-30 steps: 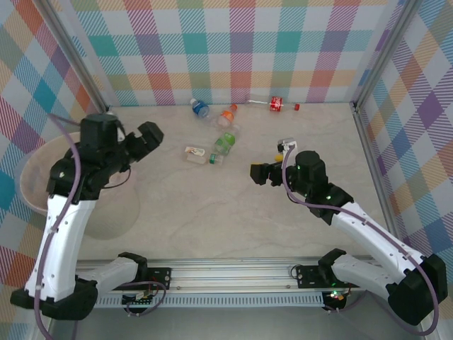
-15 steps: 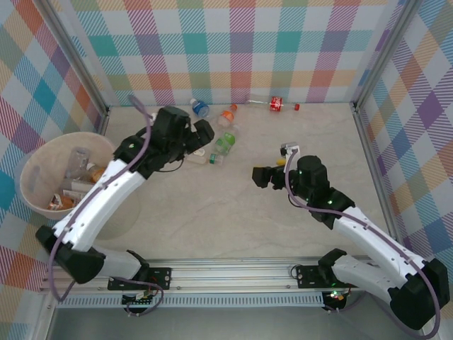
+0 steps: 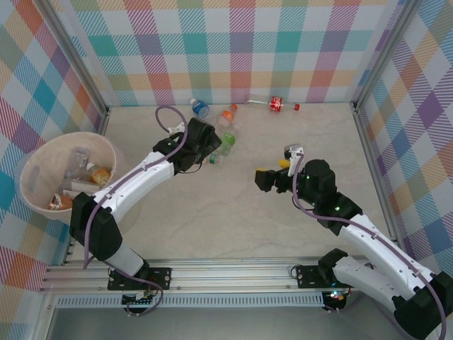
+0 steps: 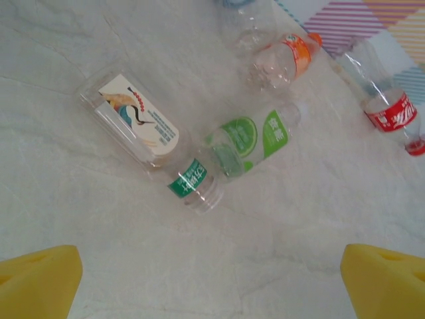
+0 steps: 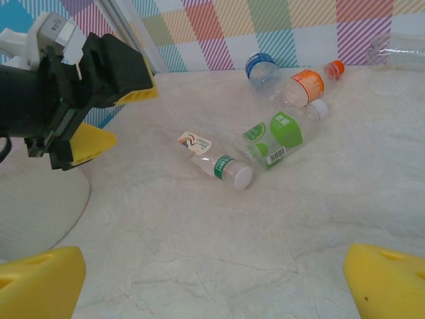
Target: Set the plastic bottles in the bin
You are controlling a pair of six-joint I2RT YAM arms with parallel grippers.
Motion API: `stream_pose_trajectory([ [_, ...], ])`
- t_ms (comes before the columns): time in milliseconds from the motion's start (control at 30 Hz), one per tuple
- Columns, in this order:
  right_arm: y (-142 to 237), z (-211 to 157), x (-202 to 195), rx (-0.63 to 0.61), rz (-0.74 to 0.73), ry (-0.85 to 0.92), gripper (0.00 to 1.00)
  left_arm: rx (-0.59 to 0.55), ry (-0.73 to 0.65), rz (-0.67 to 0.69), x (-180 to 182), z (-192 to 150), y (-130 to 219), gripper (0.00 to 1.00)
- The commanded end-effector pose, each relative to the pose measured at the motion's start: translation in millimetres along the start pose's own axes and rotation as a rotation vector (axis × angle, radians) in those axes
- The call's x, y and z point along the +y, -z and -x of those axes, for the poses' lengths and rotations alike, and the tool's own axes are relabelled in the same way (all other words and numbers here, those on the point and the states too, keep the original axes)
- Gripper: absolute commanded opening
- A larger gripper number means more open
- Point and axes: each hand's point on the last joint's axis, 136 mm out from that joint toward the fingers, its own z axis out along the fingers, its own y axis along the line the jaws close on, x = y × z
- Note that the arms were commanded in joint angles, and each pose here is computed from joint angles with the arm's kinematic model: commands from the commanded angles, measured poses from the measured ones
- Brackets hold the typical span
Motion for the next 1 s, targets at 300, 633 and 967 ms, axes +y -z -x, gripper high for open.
stream_pose_trajectory([
  [300, 4, -5, 1, 0.033, 0.002, 0.024, 1.0, -0.042, 0.201, 0.238, 54, 0, -74, 1.0],
  [633, 17, -4, -4, 0.024, -0.037, 0.033, 1.0, -0.06, 0.225, 0.394, 60, 5, -109, 1.0],
  [967, 29, 1, -6, 0.003, -0.062, 0.05, 1.0, -0.031, 0.2, 0.504, 72, 1, -144, 1.0],
])
